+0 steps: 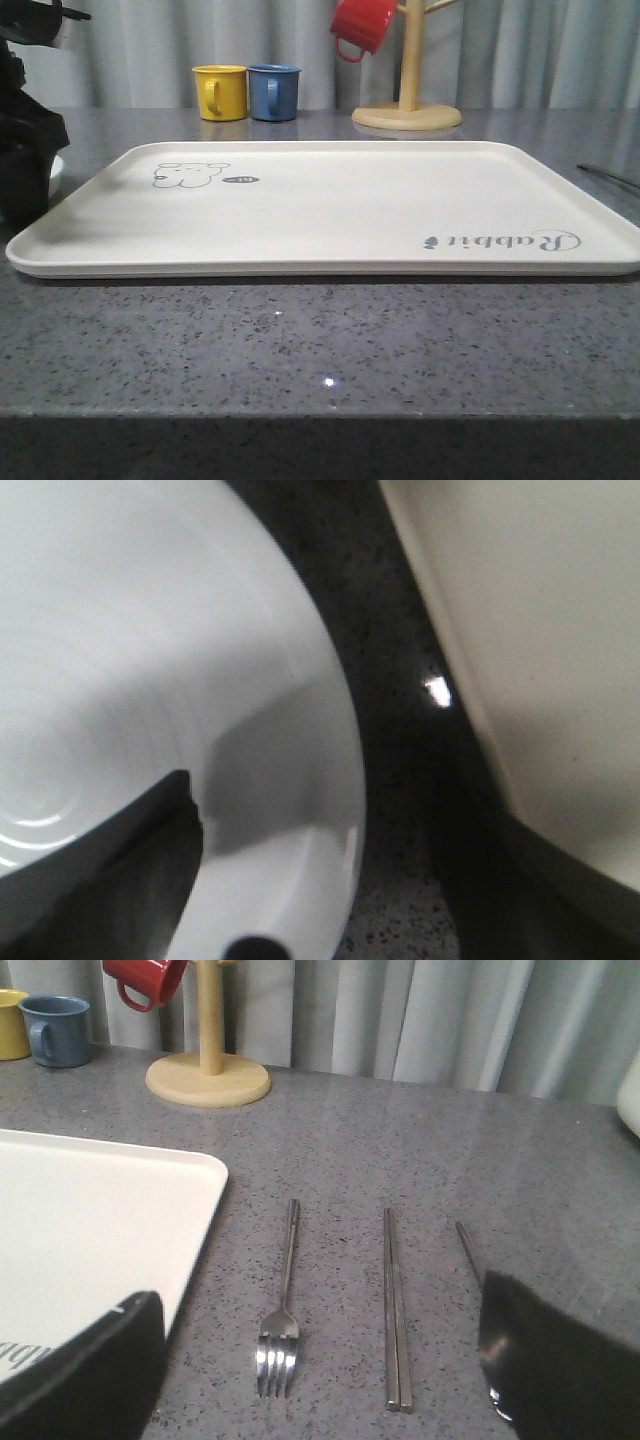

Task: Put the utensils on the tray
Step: 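Reach the left gripper to the white plate and grasp its rim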

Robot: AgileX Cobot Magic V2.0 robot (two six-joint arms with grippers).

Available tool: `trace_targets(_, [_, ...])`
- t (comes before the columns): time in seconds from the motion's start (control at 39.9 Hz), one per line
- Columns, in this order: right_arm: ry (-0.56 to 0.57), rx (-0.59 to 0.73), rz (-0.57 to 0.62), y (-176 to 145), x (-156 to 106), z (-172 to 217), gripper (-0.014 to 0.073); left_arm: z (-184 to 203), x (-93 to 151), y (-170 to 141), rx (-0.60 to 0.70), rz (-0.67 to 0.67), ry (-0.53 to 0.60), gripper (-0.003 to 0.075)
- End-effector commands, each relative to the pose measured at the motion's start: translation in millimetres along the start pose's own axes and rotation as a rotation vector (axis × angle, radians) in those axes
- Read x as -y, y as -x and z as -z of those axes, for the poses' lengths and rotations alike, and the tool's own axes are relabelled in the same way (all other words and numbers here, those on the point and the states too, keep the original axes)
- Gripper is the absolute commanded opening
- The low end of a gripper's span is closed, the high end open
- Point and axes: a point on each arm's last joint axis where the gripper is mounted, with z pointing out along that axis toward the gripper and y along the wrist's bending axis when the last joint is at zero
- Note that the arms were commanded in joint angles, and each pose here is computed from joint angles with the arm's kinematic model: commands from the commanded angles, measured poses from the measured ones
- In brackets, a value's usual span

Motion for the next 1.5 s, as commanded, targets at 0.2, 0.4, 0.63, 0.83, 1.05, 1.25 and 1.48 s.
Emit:
trace_targets(0.2, [-0.009,0.107,0.021,19.0,0.9,1.4,0.0655,15.6,-3.4,4.2,0.065,-0.004,0.001,0.0281])
trace_targets(0.4, [-0.009,0.107,0.021,19.0,0.9,1.4,0.0655,15.6,-3.4,4.2,0.065,-0.013,0.001,0.0048])
trace_targets(0.63, [-0.009,0.107,0.021,19.0,0.9,1.4,0.0655,17.7,-3.6,7.0,0.100,-0.025,0.004,-0.0018])
trace_targets(0.83, [-0.009,0.107,0.021,19.0,0.9,1.4,0.0655,56.9,-7.7,9.9,0.166,-0.014,0.016,-0.0018])
trace_targets(1.05, [-0.009,0.107,0.021,19.0,0.9,1.4,0.0655,122.1,7.2,19.2,0.236,-0.059,0.004,-0.0018])
trace_targets(1.25, [-0.009,0.107,0.021,19.0,0.9,1.4,0.0655,144.7,65.2,27.7,0.323,-0.228,-0.064,-0.0018])
trace_targets(1.48, [-0.009,0.107,0.021,19.0,0.9,1.4,0.0655,120.7,144.1,39.6,0.320,-0.430,-0.139,-0.0018])
